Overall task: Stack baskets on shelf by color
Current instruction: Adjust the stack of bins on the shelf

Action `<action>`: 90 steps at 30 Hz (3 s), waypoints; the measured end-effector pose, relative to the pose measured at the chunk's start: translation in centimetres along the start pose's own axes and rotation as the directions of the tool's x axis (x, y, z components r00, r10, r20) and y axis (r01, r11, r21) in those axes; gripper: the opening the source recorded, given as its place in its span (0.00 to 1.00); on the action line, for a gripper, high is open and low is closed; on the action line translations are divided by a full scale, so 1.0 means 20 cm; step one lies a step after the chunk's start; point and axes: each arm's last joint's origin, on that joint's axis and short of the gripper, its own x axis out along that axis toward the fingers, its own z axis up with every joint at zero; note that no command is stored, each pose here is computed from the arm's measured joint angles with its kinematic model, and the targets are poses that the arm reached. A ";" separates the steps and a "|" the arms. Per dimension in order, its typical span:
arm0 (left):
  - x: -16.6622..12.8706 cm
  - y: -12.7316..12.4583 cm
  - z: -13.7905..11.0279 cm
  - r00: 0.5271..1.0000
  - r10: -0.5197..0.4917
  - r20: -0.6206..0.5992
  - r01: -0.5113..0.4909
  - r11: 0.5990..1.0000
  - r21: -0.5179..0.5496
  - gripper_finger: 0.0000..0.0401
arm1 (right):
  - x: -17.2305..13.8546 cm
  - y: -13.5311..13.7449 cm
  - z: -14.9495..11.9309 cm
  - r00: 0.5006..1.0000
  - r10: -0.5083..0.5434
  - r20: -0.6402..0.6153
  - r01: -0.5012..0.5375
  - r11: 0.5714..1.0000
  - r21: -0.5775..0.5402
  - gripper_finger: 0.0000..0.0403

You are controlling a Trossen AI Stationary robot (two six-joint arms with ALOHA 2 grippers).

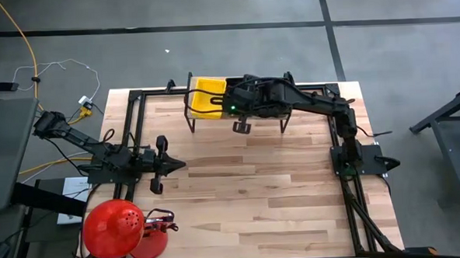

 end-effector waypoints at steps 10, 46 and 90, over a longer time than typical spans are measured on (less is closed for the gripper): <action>-0.01 -0.04 0.00 0.998 -0.056 0.002 0.056 0.998 -0.002 0.00 | -0.16 0.01 -0.09 0.995 -0.082 -0.050 0.083 0.996 0.015 0.00; -0.04 -0.06 0.02 0.997 0.053 0.049 -0.054 0.998 0.038 0.00 | 0.20 -0.35 -0.29 0.927 0.051 0.372 -0.196 0.911 0.363 0.00; -0.04 -0.06 0.02 0.998 0.048 0.035 -0.049 0.998 0.038 0.00 | 0.54 -0.48 -0.03 0.999 0.044 0.022 -0.049 0.955 0.292 0.00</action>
